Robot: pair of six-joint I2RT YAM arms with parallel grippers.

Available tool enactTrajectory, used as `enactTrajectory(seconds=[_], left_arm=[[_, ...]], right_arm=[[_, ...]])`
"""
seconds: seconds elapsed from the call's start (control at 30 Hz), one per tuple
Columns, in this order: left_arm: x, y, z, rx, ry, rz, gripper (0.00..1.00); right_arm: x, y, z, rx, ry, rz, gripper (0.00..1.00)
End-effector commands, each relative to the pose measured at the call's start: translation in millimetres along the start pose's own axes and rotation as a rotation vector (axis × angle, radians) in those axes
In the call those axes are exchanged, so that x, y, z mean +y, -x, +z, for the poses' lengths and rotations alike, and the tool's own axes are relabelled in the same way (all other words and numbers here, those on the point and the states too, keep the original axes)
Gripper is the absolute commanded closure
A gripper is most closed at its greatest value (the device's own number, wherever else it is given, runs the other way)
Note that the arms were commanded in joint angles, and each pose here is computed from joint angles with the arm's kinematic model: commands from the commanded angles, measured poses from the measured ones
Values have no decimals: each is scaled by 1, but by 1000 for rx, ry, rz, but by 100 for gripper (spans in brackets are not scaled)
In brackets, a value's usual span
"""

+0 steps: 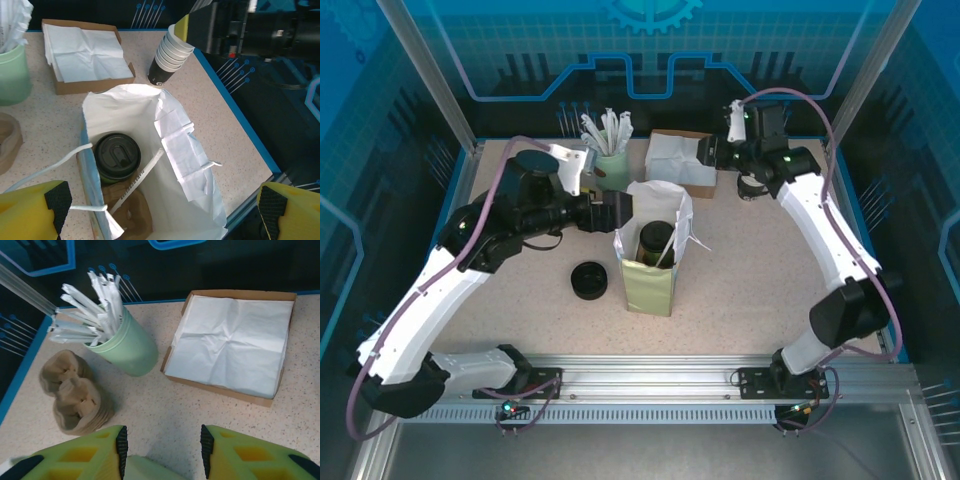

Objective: Pack the takeout coffee

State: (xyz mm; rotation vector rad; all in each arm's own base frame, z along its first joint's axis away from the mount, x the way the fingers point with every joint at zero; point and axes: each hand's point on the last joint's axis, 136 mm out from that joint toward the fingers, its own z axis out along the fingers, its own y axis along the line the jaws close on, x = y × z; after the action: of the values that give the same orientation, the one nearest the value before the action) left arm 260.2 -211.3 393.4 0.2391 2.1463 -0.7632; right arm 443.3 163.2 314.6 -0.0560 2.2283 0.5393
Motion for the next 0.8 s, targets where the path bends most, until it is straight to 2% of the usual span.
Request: enactTrajectory(seconds=[0.0, 0.2, 0.43, 0.77], left_arm=[[16, -9, -3, 19, 56, -24, 3], [22, -17, -4, 40, 69, -41, 2], [26, -20, -11, 37, 84, -51, 2], [32, -24, -17, 48, 113, -62, 2]], right_arm=[[-3, 10, 20, -7, -60, -30, 55], [-15, 14, 75, 9, -146, -48, 52], [-32, 11, 141, 85, -223, -62, 48], [-61, -4, 213, 135, -296, -78, 41]])
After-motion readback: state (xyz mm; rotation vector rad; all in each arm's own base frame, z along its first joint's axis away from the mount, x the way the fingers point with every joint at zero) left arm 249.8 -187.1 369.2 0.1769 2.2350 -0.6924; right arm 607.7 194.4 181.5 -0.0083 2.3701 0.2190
